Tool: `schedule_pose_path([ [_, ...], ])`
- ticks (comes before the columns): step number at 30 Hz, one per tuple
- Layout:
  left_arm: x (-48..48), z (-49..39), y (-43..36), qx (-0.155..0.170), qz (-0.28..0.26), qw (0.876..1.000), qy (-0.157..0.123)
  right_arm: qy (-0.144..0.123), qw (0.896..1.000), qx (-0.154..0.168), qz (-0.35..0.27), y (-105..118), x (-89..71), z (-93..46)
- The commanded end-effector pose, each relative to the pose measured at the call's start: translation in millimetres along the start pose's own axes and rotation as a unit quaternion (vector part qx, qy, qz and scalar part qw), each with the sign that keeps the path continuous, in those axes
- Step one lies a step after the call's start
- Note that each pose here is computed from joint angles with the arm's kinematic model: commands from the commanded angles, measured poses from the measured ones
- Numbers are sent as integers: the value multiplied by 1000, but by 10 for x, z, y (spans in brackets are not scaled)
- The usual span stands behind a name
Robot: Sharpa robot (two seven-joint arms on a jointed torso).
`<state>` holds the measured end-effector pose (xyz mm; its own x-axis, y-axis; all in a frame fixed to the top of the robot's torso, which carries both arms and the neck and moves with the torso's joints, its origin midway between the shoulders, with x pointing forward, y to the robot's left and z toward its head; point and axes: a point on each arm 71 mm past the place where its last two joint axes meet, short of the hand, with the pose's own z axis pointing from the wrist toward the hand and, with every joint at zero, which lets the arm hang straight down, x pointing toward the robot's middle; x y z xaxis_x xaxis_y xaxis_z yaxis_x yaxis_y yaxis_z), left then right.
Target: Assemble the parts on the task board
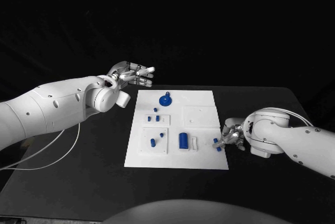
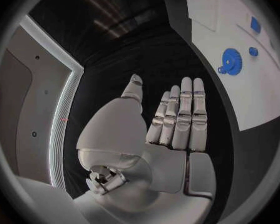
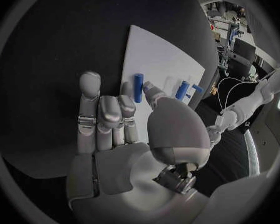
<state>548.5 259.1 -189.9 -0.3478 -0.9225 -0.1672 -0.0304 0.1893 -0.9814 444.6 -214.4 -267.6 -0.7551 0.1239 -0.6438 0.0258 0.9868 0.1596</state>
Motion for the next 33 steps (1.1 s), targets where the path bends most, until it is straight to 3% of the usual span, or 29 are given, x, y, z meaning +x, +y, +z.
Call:
schedule_pose_path([
  [1,43,2,-1,-2,-5,1000,20,7,999,28,-35,-20,104,57],
  [24,63,3,12,-10,-4,999,33,15,998,18,-60,80,297,175],
  [33,68,1,17,-13,-3,999,38,27,999,-3,-31,121,343,158],
])
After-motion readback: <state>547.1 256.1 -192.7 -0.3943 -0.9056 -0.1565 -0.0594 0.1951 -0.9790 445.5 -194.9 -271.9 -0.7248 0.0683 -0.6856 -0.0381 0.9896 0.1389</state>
